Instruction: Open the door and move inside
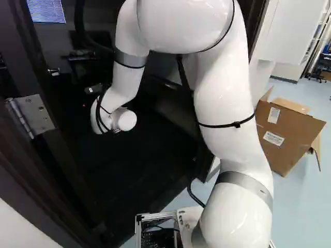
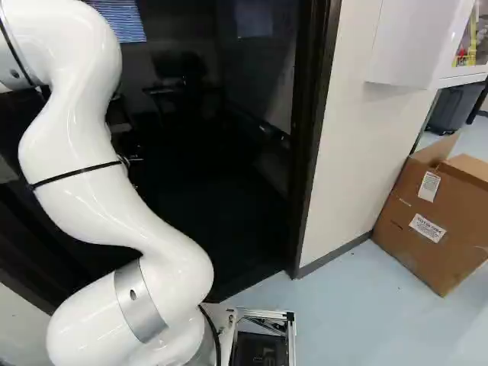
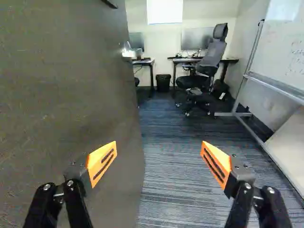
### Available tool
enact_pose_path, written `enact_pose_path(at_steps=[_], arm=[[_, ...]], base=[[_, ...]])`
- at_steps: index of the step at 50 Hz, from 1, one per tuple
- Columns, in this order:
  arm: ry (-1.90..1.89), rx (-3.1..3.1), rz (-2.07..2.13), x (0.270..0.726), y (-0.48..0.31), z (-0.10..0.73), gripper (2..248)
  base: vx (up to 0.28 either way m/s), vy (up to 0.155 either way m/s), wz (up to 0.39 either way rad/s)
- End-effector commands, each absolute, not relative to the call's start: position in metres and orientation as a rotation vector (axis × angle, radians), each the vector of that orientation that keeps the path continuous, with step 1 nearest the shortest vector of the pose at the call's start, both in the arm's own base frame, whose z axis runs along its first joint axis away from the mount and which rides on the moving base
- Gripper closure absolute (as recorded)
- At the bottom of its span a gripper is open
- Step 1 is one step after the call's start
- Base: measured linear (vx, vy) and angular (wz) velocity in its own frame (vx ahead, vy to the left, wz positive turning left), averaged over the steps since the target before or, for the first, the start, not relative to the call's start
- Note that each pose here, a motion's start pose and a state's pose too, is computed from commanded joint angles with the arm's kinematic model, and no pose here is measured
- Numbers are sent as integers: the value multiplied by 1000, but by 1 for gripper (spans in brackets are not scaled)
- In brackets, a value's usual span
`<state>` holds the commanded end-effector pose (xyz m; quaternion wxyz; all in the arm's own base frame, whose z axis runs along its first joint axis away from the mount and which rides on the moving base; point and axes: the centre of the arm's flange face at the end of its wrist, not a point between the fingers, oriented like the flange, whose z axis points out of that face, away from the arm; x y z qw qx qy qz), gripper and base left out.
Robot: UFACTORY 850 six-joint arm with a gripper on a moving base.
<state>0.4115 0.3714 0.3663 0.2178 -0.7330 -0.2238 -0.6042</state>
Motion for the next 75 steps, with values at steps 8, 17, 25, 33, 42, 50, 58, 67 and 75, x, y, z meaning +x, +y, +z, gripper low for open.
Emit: enact_pose_path(at_steps=[8, 17, 25, 33, 42, 50, 58, 67, 75], arm=[[-602, -2051, -1683, 414, 353, 370, 3], [-576, -2080, -1695, 416, 328, 374, 3], [-547, -2111, -1709, 417, 301, 378, 3], [-512, -2148, -1723, 416, 271, 382, 3], [-465, -2195, -1741, 412, 232, 386, 3], [-414, -2243, -1758, 403, 193, 389, 3], [-356, -2295, -1774, 390, 154, 390, 3], [-290, -2351, -1790, 371, 115, 390, 3], [-235, -2395, -1800, 354, 86, 387, 3]], base=[[0, 0, 0], [0, 0, 0], [0, 0, 0], [0, 0, 0], [0, 0, 0], [0, 0, 0], [0, 0, 0], [0, 0, 0], [0, 0, 0]])
